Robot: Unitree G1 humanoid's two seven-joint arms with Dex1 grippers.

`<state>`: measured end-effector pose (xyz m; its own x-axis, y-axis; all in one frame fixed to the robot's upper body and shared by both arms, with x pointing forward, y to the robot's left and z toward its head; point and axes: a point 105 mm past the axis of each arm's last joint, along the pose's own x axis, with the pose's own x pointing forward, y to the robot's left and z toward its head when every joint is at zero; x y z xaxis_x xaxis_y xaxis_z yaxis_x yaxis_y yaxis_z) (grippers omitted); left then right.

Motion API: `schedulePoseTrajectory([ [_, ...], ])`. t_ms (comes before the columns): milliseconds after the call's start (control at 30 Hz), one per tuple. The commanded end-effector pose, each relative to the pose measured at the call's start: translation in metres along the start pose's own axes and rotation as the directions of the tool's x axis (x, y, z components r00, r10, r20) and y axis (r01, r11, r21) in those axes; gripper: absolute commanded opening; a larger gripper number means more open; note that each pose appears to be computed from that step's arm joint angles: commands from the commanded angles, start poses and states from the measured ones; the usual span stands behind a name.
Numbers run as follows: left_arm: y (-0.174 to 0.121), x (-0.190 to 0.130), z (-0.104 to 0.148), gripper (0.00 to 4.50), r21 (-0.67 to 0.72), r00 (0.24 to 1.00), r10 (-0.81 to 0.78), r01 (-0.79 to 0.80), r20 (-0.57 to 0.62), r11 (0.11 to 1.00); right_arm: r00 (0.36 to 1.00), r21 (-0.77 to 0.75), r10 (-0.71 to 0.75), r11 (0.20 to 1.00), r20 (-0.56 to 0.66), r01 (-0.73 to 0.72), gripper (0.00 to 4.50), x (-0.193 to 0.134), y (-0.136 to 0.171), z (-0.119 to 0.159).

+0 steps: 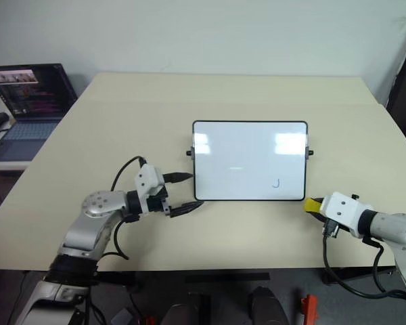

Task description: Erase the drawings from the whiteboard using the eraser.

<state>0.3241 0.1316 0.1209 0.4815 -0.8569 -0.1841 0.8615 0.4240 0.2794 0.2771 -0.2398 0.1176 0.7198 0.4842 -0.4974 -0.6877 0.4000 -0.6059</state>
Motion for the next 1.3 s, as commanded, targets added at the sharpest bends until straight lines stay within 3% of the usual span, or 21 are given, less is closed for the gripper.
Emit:
schedulePoseTrajectory([
  [33, 0.006, -0.007, 0.007, 4.50, 0.043, 1.000, 0.014, -0.015, 0.010, 0.999, 0.999, -0.042, -0.025, 0.999, 0.027, 0.026, 1.10, -0.009, -0.010, 0.011],
  [533, 0.005, -0.004, 0.008, 4.50, 0.040, 0.999, 0.032, -0.033, 0.023, 0.999, 0.998, -0.067, -0.038, 0.997, 0.042, 0.041, 1.10, -0.004, -0.026, 0.016],
  [733, 0.005, -0.005, 0.008, 4.50, 0.043, 0.999, 0.034, -0.035, 0.023, 0.998, 0.985, -0.039, -0.093, 0.994, 0.148, 0.100, 1.10, 0.000, -0.038, 0.039],
  [900, 0.004, -0.005, 0.008, 4.50, 0.041, 0.999, 0.027, -0.028, 0.020, 0.999, 0.981, -0.050, -0.102, 0.993, 0.164, 0.111, 1.10, 0.006, -0.042, 0.044],
  [1300, 0.005, -0.003, 0.010, 4.50, 0.049, 1.000, 0.016, -0.017, 0.020, 0.999, 0.920, 0.045, -0.164, 0.986, 0.357, 0.158, 1.10, 0.045, -0.041, 0.075],
])
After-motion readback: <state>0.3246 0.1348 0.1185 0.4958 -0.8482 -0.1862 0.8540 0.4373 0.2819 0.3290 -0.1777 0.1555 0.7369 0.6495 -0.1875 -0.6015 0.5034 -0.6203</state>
